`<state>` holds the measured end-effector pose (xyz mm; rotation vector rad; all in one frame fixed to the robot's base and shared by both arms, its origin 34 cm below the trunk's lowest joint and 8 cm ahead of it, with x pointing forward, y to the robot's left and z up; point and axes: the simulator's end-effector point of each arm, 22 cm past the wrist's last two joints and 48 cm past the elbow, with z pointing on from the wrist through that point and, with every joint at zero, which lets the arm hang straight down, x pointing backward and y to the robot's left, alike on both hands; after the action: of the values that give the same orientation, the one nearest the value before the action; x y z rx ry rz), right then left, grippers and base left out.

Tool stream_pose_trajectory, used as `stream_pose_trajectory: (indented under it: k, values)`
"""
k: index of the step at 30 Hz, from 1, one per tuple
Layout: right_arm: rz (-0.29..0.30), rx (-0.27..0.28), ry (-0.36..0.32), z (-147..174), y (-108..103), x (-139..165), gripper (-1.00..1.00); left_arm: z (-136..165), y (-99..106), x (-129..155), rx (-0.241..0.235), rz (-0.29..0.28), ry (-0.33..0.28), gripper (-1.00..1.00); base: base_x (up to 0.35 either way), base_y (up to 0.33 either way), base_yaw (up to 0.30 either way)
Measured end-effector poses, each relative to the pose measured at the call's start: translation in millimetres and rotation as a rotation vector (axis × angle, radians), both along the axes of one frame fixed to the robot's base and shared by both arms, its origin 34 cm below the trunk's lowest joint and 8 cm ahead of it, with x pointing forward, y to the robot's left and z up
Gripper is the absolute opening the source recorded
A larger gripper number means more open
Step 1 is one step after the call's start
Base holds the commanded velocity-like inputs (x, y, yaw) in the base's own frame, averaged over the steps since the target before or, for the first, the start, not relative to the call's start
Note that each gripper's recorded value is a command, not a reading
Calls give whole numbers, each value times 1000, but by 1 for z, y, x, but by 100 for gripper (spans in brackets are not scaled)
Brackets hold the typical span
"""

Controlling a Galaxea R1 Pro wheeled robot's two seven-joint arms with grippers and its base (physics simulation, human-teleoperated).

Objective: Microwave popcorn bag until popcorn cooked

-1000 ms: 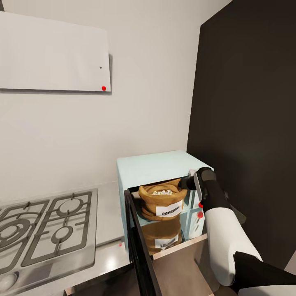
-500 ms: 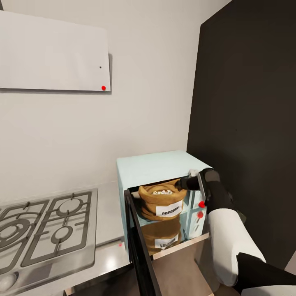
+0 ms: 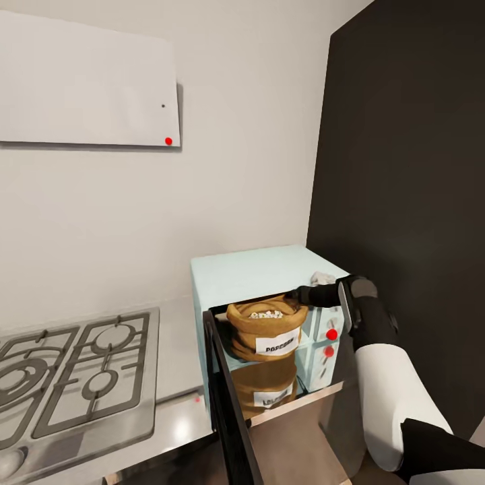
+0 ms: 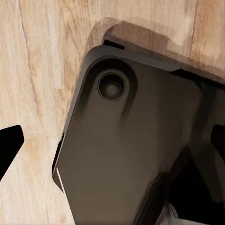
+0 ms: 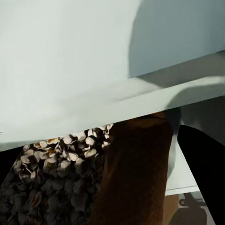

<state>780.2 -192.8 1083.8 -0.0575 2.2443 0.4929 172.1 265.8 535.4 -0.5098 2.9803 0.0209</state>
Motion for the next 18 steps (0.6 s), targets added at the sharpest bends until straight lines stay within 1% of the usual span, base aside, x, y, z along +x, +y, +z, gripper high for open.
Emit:
stream_pose_trajectory:
  k: [3,5,6,7,8,9,10,18]
  values:
    - [-1,-1,0,0,0,1,100,0,0,1,0,1,0,100,-71,0,0]
    - [-2,-2,1,-1,-1,13,100,-3,0,3,0,2,10,100,-295,0,0]
    - [0,5,13,1,-3,17,100,-3,0,2,1,2,11,100,-328,0,0]
    - [-9,5,-8,10,-8,19,100,-3,0,2,1,2,11,100,-336,0,0]
    - [-21,-6,-31,19,-15,20,100,-3,0,2,1,2,11,100,-342,0,0]
    - [-38,-38,-32,18,-24,21,100,-3,0,2,1,2,11,100,-344,0,0]
    - [-46,-60,-28,16,-29,21,100,-3,0,2,1,2,11,100,-344,0,0]
    - [-46,-60,-28,16,-29,21,100,-3,0,2,0,2,11,100,-296,0,0]
